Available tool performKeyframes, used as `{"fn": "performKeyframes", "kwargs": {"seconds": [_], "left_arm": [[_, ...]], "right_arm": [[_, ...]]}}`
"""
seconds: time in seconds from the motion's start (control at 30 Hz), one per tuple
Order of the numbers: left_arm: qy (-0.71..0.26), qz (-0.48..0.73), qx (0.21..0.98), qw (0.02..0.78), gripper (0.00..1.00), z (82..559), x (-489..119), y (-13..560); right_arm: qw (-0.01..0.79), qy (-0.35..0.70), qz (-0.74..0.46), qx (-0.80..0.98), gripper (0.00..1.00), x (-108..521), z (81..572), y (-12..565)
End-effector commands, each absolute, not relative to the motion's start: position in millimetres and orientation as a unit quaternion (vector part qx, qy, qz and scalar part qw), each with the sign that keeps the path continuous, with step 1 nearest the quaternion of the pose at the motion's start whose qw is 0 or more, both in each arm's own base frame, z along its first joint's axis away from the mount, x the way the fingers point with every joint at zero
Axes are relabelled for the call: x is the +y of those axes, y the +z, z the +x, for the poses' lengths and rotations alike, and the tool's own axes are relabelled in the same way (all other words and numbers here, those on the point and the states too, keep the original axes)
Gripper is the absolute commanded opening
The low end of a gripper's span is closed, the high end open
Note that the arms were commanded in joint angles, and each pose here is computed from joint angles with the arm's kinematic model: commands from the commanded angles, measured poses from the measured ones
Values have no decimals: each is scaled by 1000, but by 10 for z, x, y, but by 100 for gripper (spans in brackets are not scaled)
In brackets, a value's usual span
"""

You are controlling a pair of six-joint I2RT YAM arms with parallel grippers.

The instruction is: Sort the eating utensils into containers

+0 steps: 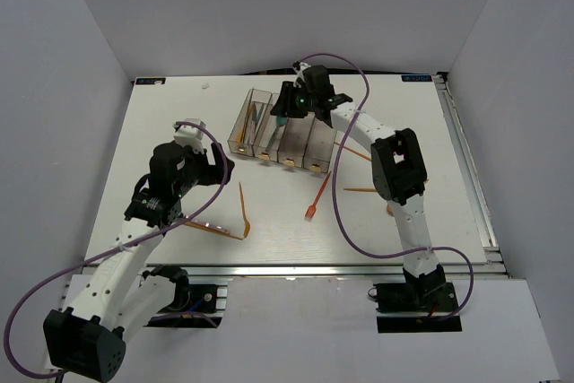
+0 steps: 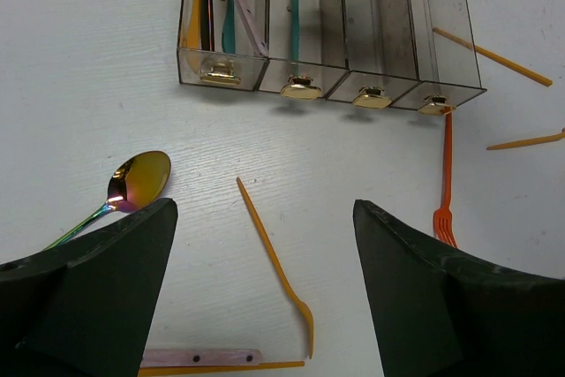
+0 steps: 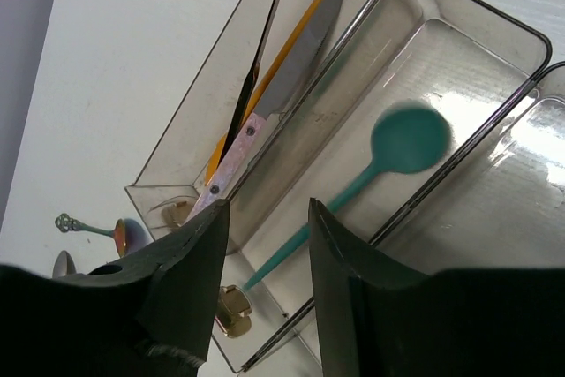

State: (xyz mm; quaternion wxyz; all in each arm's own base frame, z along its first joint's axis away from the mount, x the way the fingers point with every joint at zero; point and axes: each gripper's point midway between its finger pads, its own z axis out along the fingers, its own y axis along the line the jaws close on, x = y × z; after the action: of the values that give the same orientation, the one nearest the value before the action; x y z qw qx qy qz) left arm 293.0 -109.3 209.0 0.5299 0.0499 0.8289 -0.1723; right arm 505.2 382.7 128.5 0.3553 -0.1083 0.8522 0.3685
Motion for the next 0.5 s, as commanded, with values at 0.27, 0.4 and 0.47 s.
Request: {"fn": "performKeyframes", "kwargs": {"seconds": [0.27,0.4,0.47], "left_arm": [[-159,38,835,525,91,2963,-1037,2008],[-147,29,856,494,77,3014,-1001,1802],[-139,29,869,475,72,3057,-960,1705]], "right_arm": [[433,366,-171,806,48,3598,4892,2074],[474,436,-409,646,54,3531,4051,2835],[424,508,-500,558,64,3396,3393,2769]]}}
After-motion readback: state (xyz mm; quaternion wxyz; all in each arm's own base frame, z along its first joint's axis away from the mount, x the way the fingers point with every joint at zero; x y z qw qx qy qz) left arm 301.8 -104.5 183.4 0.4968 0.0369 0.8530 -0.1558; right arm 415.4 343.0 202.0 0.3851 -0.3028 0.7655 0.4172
